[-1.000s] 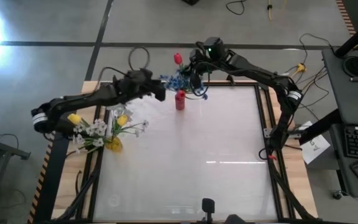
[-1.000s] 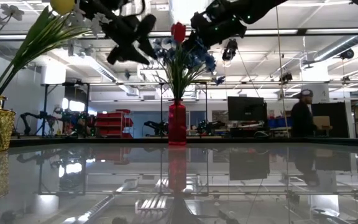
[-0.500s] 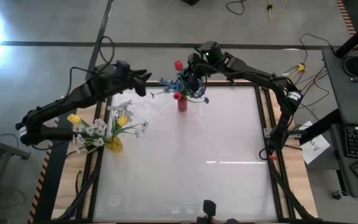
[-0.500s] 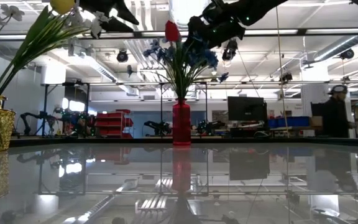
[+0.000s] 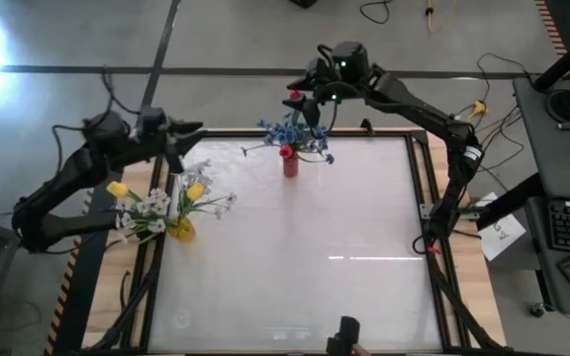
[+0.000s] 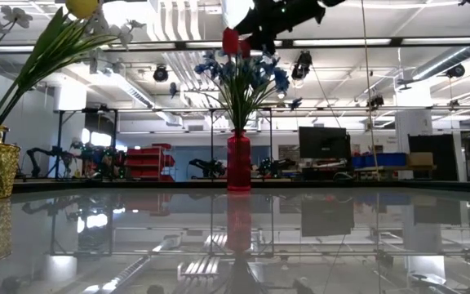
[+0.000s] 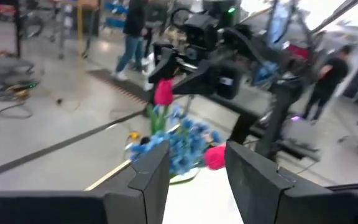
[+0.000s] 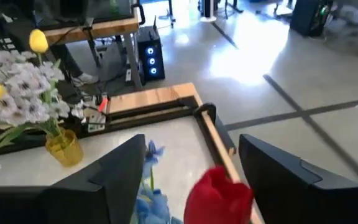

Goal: Sort flowers into vase by color
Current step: Adjust the yellow flower vase, then return to Home Position

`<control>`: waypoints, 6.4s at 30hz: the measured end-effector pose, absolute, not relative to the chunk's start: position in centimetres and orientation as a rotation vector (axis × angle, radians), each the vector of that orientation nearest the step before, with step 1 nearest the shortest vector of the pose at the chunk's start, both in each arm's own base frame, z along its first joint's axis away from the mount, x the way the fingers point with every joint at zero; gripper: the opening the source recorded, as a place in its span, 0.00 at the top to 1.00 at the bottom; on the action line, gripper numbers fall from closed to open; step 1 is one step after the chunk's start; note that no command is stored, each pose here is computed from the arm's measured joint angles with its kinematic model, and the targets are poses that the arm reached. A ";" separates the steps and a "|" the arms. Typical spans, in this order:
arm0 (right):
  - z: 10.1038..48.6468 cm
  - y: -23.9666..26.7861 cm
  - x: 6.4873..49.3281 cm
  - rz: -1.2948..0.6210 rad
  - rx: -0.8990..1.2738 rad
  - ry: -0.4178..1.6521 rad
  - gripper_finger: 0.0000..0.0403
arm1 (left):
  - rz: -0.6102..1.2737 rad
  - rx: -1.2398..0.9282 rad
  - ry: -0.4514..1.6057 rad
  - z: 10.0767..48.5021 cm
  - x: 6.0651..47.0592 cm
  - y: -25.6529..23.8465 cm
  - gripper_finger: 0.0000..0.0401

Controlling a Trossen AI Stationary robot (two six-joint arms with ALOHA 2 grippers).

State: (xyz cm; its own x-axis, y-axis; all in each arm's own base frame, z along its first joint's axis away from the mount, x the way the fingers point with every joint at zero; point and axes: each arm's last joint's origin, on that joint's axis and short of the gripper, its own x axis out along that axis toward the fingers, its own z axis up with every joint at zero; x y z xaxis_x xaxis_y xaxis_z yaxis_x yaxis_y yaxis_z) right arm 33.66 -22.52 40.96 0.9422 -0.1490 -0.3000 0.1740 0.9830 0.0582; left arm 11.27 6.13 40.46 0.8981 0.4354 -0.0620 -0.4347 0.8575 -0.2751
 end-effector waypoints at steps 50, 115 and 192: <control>50.7 -17.8 26.5 -0.436 0.140 0.266 0.28 | -0.350 -0.911 0.883 36.5 10.5 -13.8 0.81; 50.4 -17.9 26.4 -0.477 0.143 0.298 0.27 | 1.232 -0.624 1.290 20.1 15.7 -4.7 0.81; 43.3 -3.2 27.0 -0.258 -0.070 -0.117 0.89 | -0.586 -0.204 0.354 25.0 15.6 -9.6 0.99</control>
State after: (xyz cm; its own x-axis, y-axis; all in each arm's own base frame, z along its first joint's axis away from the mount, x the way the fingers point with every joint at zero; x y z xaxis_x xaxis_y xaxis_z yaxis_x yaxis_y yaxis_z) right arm 27.03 -3.19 43.33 0.9603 -0.2498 0.1244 0.2579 0.9647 -0.0537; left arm 15.58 -9.57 25.01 0.7756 -0.5719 -0.2671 0.5028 0.8156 -0.2863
